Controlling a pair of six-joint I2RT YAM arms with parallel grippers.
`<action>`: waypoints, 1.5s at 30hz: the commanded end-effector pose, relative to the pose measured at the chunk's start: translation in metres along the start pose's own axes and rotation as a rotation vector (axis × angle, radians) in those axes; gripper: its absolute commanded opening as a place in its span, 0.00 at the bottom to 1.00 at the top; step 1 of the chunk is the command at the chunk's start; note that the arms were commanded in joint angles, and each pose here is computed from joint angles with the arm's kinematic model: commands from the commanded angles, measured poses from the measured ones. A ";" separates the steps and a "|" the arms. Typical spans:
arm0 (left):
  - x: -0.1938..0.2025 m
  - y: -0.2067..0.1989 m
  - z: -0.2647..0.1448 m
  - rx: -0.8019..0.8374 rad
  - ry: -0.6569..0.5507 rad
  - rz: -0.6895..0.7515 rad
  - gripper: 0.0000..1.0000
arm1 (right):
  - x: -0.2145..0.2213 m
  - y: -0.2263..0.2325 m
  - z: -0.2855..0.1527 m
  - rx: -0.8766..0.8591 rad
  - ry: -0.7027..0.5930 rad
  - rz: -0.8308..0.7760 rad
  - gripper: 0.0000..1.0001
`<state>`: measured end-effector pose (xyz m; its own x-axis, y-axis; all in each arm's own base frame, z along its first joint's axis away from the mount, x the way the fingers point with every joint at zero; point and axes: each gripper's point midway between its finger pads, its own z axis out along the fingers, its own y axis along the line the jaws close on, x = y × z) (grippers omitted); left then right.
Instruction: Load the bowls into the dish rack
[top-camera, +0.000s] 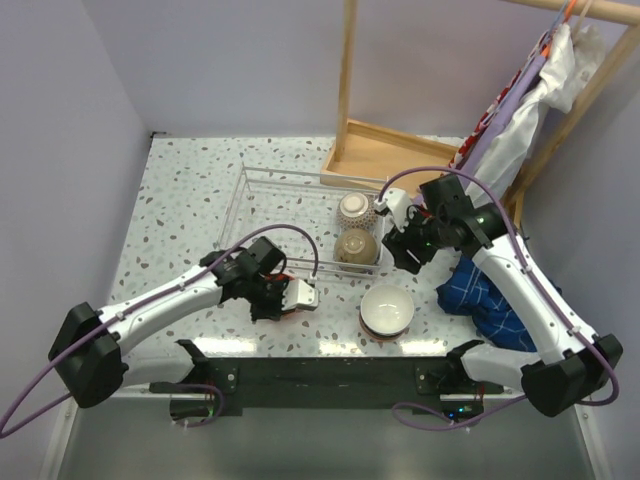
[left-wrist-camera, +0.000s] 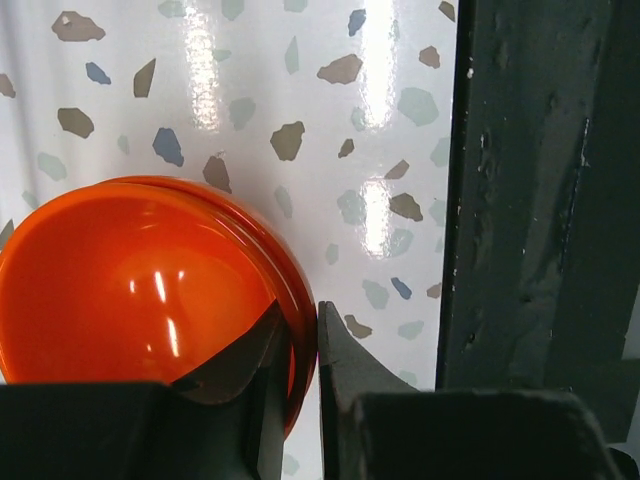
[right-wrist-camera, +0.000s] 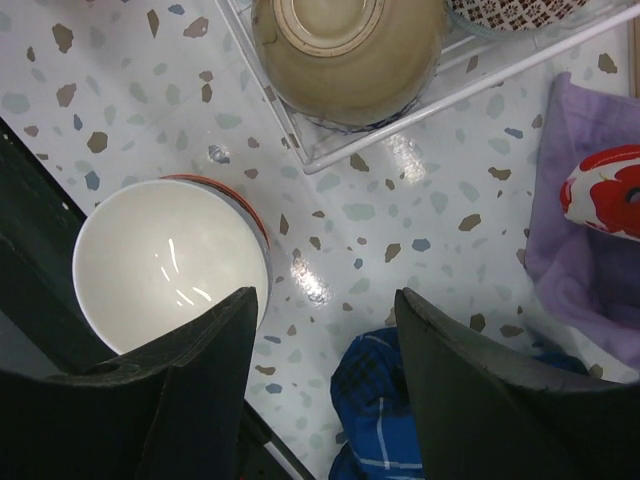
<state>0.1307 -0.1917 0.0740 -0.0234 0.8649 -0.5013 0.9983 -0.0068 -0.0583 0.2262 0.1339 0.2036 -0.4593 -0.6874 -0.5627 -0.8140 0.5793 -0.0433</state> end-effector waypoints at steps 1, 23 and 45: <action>-0.027 0.021 0.007 -0.098 -0.064 0.046 0.01 | 0.001 -0.002 -0.006 0.038 -0.030 -0.028 0.61; -0.063 0.031 -0.070 -0.178 -0.094 0.117 0.48 | -0.015 -0.001 -0.018 0.006 -0.056 -0.099 0.61; 0.139 0.132 -0.197 -0.964 0.010 -0.976 0.75 | -0.083 0.149 0.045 -0.340 -0.066 -0.744 0.61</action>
<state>0.2477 -0.0269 0.1646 -0.6231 0.5386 -0.5672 0.4946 0.8331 0.2478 0.1692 0.2526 0.2082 0.0682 -0.8414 -0.5361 -0.9947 -0.0156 -0.1021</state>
